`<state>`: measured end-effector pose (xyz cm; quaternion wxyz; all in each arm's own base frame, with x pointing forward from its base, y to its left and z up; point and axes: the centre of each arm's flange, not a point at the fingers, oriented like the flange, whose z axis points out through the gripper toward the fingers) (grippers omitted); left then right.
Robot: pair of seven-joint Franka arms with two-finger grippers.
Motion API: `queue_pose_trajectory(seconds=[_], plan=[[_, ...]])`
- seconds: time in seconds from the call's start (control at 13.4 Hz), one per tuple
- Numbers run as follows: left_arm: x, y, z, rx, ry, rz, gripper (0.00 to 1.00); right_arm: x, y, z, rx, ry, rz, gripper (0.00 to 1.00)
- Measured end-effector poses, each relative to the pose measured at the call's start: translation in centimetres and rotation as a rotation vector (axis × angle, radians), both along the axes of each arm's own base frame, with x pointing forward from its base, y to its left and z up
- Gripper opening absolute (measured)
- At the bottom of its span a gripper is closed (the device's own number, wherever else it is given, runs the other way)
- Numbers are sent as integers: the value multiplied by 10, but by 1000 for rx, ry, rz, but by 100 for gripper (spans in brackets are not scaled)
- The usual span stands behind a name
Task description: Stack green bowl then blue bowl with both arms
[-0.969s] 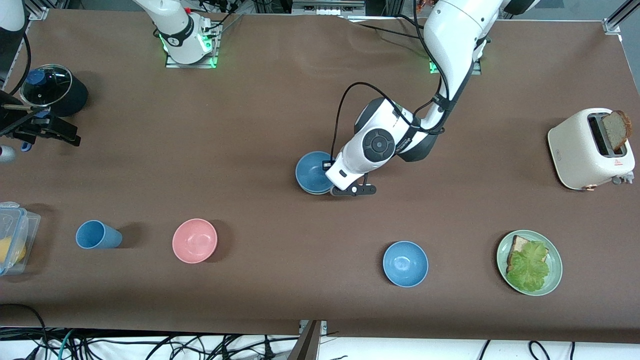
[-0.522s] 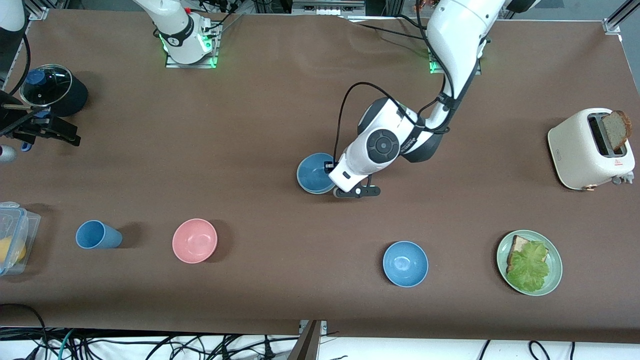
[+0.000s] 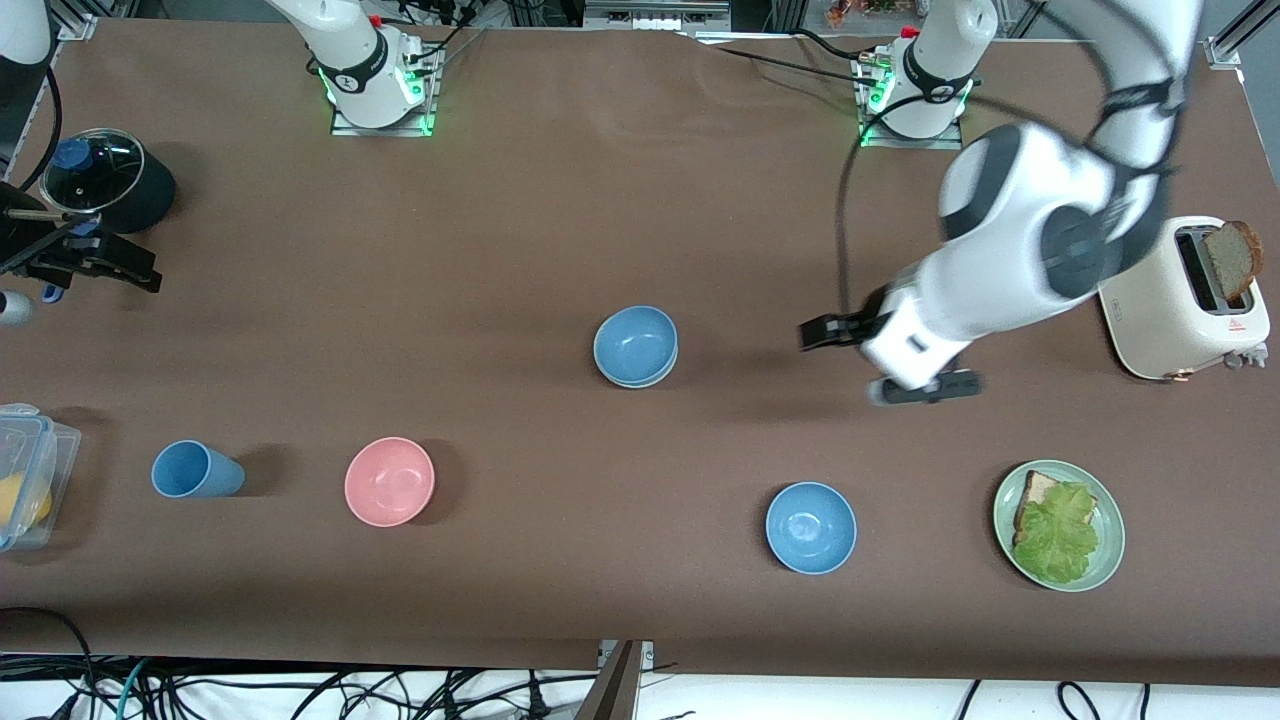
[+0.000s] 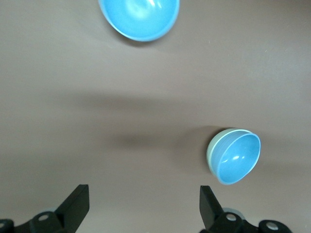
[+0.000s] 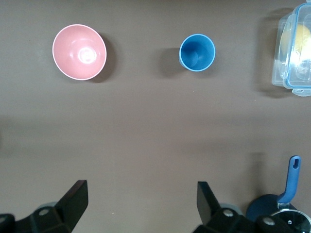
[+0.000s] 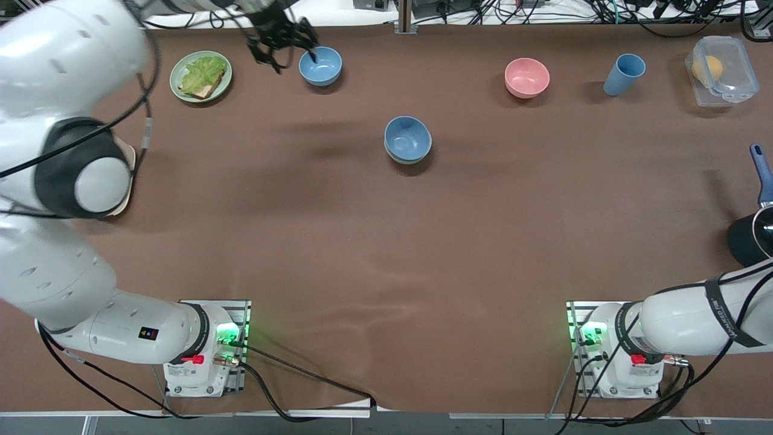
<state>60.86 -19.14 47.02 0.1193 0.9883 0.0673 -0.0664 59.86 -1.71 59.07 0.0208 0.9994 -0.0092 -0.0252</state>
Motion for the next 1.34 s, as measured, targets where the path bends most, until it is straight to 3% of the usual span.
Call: queue_pose_trajectory(seconds=[0.3, 0.6, 1.34], plan=[[-50, 67, 86, 172, -71, -65, 100, 0, 0, 0, 0, 0, 0, 100], [-84, 120, 142, 232, -114, -30, 100, 0, 0, 0, 0, 0, 1, 100], [-85, 135, 134, 235, -86, -25, 100, 0, 0, 0, 0, 0, 2, 100]])
